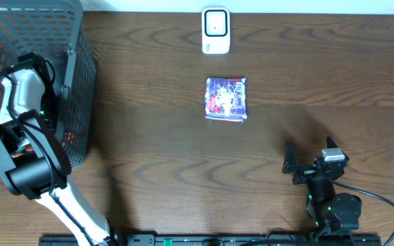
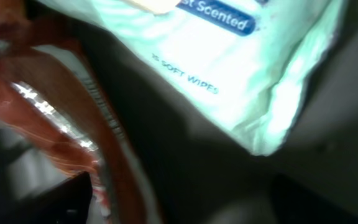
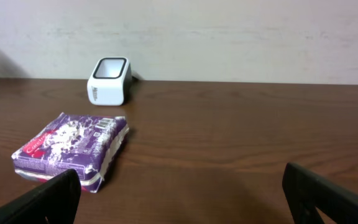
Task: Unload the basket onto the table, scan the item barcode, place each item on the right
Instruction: 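Reach the left gripper back into the basket toward the orange snack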
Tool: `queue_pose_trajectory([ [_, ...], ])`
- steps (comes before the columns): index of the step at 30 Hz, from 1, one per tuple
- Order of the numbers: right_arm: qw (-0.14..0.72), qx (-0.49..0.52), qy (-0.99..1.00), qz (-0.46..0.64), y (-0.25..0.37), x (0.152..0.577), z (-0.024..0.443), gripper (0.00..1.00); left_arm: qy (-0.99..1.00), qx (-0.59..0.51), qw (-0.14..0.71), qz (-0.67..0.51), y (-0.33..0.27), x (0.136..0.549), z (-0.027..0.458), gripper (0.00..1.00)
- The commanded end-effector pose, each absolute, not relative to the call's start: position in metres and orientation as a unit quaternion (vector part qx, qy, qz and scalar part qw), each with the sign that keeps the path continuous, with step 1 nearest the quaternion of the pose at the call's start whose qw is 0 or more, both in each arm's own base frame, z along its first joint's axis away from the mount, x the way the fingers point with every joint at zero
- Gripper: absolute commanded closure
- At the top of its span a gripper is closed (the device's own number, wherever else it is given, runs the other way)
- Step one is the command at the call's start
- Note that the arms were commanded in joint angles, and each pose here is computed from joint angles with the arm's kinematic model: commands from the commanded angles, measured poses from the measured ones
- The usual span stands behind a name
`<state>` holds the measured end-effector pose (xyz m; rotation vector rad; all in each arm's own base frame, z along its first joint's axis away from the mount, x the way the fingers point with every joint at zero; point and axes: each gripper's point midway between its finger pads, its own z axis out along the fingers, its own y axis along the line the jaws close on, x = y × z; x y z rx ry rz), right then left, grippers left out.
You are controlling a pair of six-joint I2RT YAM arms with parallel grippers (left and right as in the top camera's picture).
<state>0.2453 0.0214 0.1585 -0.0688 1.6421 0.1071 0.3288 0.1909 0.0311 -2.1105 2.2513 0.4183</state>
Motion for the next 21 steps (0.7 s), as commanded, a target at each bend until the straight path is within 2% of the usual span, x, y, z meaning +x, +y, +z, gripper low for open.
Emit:
queue_pose_trajectory([
  [1,0.68,-0.026,0.731,0.053,0.021,0.245,0.158,0.01,0.732,-0.664,-0.048,0.147,0.181,0.311,-0.004,0.28],
  [2,0.68,-0.026,0.731,0.053,0.021,0.245,0.158,0.01,0.734,-0.661,-0.05,0.146,0.18,0.311,-0.004,0.41],
  [3,0.68,-0.026,0.731,0.053,0.021,0.245,0.158,0.01,0.743,-0.651,-0.052,0.146,0.18,0.311,-0.004,0.65],
  [4,0.68,-0.026,0.731,0.053,0.021,0.245,0.158,0.01,0.749,-0.645,-0.052,0.146,0.181,0.311,-0.004,0.76],
  [5,0.68,-0.026,0.731,0.053,0.021,0.245,0.158,0.01,0.754,-0.638,-0.054,0.145,0.181,0.311,-0.004,0.92],
  [11,0.68,-0.026,0.731,0.053,0.021,0.245,0.158,0.01,0.768,-0.624,-0.043,0.14,0.182,0.314,0.008,0.93],
  [17,0.68,-0.026,0.731,0.053,0.021,0.245,0.158,0.01,0.782,-0.61,0.045,0.115,0.192,0.338,0.065,0.92],
  [18,0.68,-0.026,0.731,0.053,0.021,0.245,0.158,0.01,0.782,-0.611,0.065,0.11,0.193,0.34,0.079,0.86],
  [19,0.68,-0.026,0.731,0.053,0.021,0.245,0.158,0.01,0.78,-0.612,0.08,0.106,0.194,0.341,0.09,0.65],
  [20,0.68,-0.026,0.731,0.053,0.021,0.245,0.158,0.01,0.778,-0.613,0.093,0.103,0.193,0.341,0.102,0.25],
  [21,0.68,-0.026,0.731,0.053,0.021,0.245,0.158,0.01,0.777,-0.613,0.101,0.1,0.193,0.34,0.11,0.04],
])
